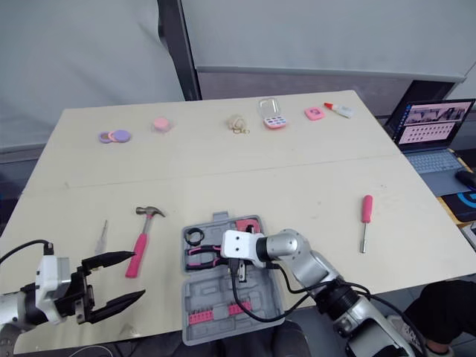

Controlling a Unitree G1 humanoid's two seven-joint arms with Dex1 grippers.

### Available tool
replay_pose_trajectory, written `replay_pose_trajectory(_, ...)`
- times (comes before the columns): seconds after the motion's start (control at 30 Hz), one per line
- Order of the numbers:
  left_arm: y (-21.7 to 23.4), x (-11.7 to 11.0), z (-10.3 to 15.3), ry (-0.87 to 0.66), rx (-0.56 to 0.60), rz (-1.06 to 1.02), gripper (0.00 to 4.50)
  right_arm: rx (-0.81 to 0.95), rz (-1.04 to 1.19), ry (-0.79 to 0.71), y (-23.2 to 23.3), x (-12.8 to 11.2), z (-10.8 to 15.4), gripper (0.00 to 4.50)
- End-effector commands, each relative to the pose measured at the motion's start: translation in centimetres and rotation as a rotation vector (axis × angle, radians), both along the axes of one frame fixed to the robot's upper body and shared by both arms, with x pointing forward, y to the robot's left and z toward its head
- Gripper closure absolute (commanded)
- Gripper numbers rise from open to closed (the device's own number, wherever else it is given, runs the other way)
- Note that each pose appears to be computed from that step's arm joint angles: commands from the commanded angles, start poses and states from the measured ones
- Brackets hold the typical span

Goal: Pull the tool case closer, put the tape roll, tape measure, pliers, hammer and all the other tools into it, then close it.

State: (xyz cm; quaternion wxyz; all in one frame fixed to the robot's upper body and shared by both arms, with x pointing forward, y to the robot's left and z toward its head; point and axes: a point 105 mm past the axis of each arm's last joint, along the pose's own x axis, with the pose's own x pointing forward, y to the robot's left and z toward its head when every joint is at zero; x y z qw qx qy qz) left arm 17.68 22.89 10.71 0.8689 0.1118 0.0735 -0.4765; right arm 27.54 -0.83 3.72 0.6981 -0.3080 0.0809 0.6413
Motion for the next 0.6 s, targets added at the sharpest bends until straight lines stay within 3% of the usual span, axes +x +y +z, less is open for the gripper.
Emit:
replay_pose_trajectory(0.03,-0.3,0.1,0.9,-0.026,0.018,-0.017,0.0,-0.28,-0.087,0.169,-4.0,-1.6,-7.7,4.47)
replay_pose_trajectory(0.37,-0.6,0.0,0.9,-0.018,0.013,-0.019,0.0,-0.313,-0.078,0.179,-4.6,-2.0,-8.3,4.47)
replay_pose_trajectory(0.6,-0.6,-0.2,0.7,0.02,-0.003,-0.024,0.0,-0.179,-0.097,0.207,-3.3,-1.4,-5.3,4.47)
